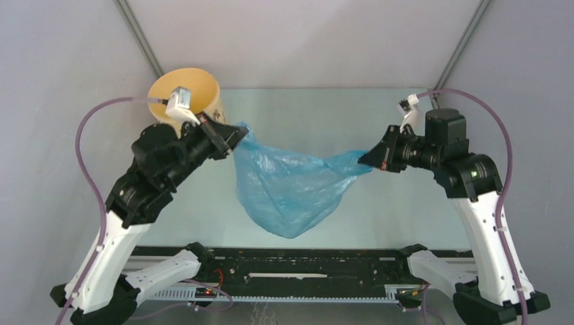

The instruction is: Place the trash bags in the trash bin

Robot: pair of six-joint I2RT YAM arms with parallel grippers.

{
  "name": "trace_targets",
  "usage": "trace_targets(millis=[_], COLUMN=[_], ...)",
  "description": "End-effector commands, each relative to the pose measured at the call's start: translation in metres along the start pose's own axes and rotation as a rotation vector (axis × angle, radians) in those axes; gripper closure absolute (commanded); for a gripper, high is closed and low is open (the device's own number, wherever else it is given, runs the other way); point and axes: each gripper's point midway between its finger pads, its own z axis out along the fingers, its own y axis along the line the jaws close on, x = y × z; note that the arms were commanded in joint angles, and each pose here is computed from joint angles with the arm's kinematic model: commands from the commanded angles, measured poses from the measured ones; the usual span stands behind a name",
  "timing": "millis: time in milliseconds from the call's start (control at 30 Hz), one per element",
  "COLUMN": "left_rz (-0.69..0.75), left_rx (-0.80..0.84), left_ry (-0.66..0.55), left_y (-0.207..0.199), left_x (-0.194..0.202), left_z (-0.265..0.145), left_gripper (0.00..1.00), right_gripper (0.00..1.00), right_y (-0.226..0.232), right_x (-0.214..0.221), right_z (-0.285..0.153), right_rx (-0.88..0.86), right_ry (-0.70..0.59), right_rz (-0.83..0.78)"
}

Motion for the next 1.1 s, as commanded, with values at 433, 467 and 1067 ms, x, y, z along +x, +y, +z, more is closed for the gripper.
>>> trace_targets(millis=[433,467,1067], left_rz=[0.005,0.004,-0.110], left_rx=[0.133,0.121,0.061], left_ry=[-0.253,-0.274,-0.148], left_y=[-0.044,-0.041,0.010], left_x=[-0.084,-0.086,-0.025], left_z=[-0.029,-0.032,0.006], left_gripper=[1.00,1.00,0.99], right_gripper=[1.00,1.00,1.00], right_y=[0.045,0.048,0.003], right_x=[-0.058,-0.059,-0.052], right_z=[-0.047,-0.048,-0.018], right_rx=[-0.072,-0.083,-0.025], right_ry=[-0.097,-0.101,-0.073], right_rz=[-0.033,-0.042,0.030])
